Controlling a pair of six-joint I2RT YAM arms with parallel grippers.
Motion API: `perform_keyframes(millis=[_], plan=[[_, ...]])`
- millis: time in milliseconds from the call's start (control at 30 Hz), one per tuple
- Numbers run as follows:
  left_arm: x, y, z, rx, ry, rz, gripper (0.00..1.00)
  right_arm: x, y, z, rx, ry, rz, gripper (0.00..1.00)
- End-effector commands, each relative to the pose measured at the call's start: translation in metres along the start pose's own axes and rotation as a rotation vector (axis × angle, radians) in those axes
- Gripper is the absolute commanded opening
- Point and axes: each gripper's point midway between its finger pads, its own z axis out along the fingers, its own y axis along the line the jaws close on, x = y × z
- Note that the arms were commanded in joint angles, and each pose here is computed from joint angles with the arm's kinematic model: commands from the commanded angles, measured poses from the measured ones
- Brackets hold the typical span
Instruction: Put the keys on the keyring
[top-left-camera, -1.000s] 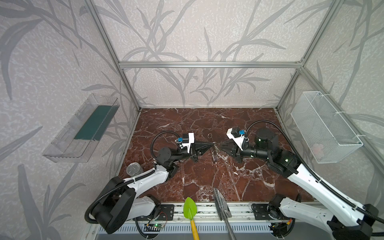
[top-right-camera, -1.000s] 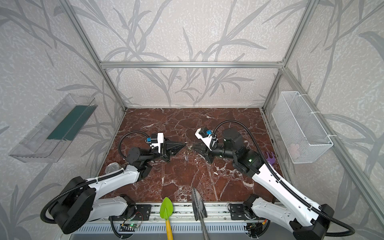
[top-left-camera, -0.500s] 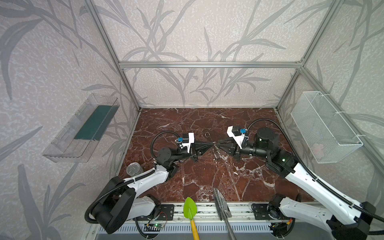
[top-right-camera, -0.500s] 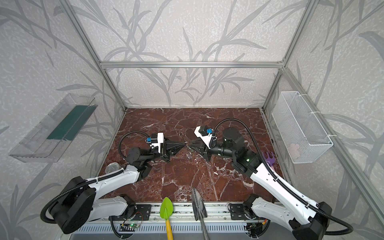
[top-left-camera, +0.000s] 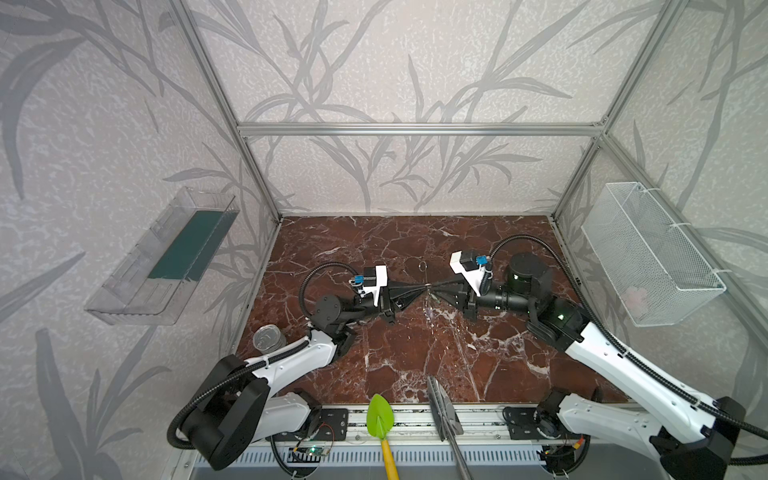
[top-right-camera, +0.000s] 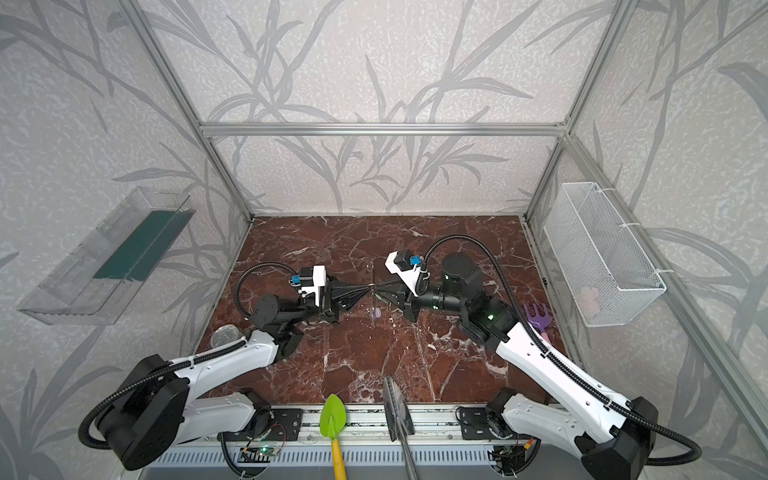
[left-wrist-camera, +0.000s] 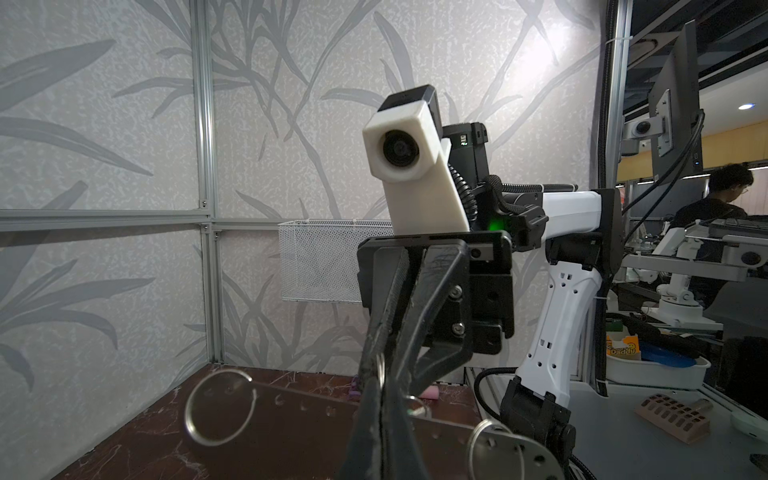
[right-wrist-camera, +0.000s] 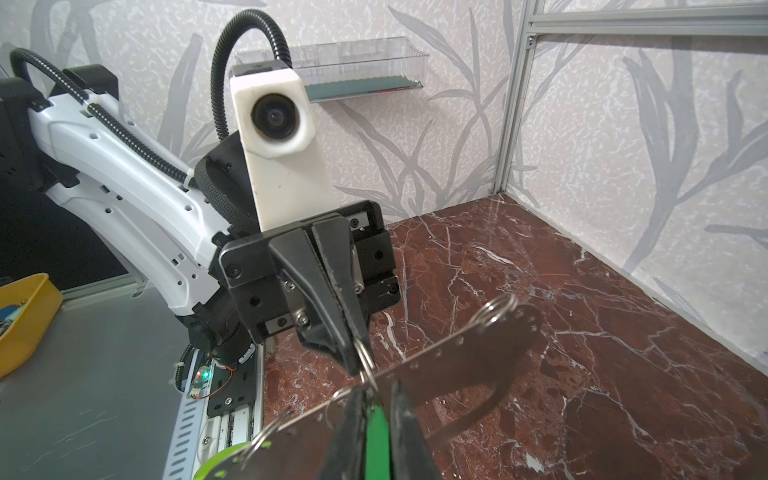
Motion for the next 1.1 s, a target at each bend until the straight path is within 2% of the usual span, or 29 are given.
perform_keyframes(millis=[0, 133, 233, 467, 533, 600, 667, 900, 1067], plan=[[-0.017, -0.011, 0.000, 0.035, -0.048, 0.042, 0.00, -0.009, 0.003, 0.002, -0.033, -0.028, -0.004, 0.12], [-0.016, -0.010, 0.000, 0.033, -0.046, 0.040, 0.00, -0.011, 0.004, 0.003, -0.045, -0.034, -0.003, 0.10], [-0.016, -0.010, 0.000, 0.034, -0.045, 0.038, 0.00, -0.013, 0.005, 0.004, -0.052, -0.040, -0.004, 0.01], [-0.011, -0.003, -0.004, -0.017, -0.042, 0.022, 0.00, -0.008, 0.000, 0.002, -0.013, 0.004, -0.029, 0.00], [-0.007, 0.002, -0.008, -0.068, -0.022, 0.027, 0.12, -0.002, -0.008, -0.001, 0.040, 0.049, -0.049, 0.00], [-0.004, 0.006, -0.012, -0.119, 0.018, 0.040, 0.22, 0.004, -0.012, -0.005, 0.073, 0.103, -0.072, 0.00], [0.003, 0.010, -0.017, -0.180, 0.100, 0.061, 0.27, 0.010, -0.018, -0.007, 0.102, 0.164, -0.092, 0.00], [0.008, 0.020, -0.042, -0.377, 0.369, 0.180, 0.29, 0.026, -0.028, -0.009, 0.133, 0.340, -0.187, 0.00], [0.020, 0.016, -0.040, -0.388, 0.552, 0.287, 0.25, 0.033, -0.024, -0.003, 0.063, 0.456, -0.276, 0.00]])
